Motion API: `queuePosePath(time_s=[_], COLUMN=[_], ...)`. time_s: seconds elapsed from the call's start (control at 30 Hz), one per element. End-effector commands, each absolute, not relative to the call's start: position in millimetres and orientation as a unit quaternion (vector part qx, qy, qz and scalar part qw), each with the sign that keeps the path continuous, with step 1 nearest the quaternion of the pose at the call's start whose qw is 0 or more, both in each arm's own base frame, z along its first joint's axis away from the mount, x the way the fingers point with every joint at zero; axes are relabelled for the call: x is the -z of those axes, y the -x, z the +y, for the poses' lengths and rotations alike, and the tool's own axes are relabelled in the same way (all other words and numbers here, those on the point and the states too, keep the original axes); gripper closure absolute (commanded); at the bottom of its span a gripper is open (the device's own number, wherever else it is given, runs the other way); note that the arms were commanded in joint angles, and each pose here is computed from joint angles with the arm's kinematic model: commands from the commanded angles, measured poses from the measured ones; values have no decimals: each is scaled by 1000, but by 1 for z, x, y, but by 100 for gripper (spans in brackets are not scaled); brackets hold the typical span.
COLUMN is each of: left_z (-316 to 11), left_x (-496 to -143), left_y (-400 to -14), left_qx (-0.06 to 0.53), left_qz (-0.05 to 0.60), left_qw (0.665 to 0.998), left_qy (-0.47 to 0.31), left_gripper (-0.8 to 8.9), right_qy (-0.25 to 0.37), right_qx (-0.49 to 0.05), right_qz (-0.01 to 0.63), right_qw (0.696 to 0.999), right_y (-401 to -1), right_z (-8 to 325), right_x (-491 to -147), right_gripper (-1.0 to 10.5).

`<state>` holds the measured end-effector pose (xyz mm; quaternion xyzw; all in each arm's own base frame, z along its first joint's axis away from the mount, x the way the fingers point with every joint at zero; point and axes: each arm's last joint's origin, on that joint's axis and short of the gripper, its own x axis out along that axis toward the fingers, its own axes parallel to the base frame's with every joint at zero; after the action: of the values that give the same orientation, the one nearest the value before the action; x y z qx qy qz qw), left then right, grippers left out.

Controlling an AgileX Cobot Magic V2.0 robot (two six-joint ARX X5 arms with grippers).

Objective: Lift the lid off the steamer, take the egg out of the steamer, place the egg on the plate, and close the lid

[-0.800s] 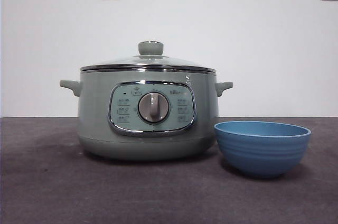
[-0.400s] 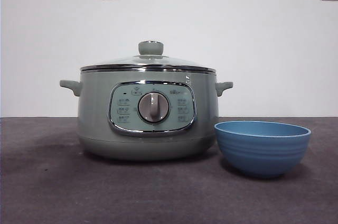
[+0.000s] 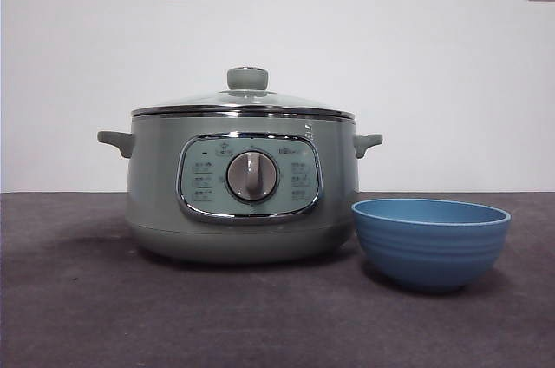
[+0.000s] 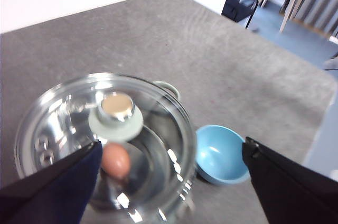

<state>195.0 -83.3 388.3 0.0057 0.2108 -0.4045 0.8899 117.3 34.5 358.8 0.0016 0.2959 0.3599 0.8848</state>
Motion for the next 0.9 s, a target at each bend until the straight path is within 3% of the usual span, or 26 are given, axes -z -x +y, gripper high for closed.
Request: queuePosePath(time_s=[0.03, 0.43, 0.9], left_z=[-101, -156, -179], left_x=[-389, -351, -301], left_y=[-218, -302, -333], left_qx=[403, 373, 353], left_qz=[195, 196, 245], left_qw=[893, 903, 897], left_qy=[-39, -78, -105], left_gripper=[367, 368, 368], right_qy=[-2, -7, -9], right_qx=[-360, -359, -358], right_qz=[294, 302, 312], right_qw=[885, 883, 880], right_y=[-119, -122, -127], right_z=[35, 36, 37], right_x=[-360, -358, -356], right_gripper=[413, 413, 413])
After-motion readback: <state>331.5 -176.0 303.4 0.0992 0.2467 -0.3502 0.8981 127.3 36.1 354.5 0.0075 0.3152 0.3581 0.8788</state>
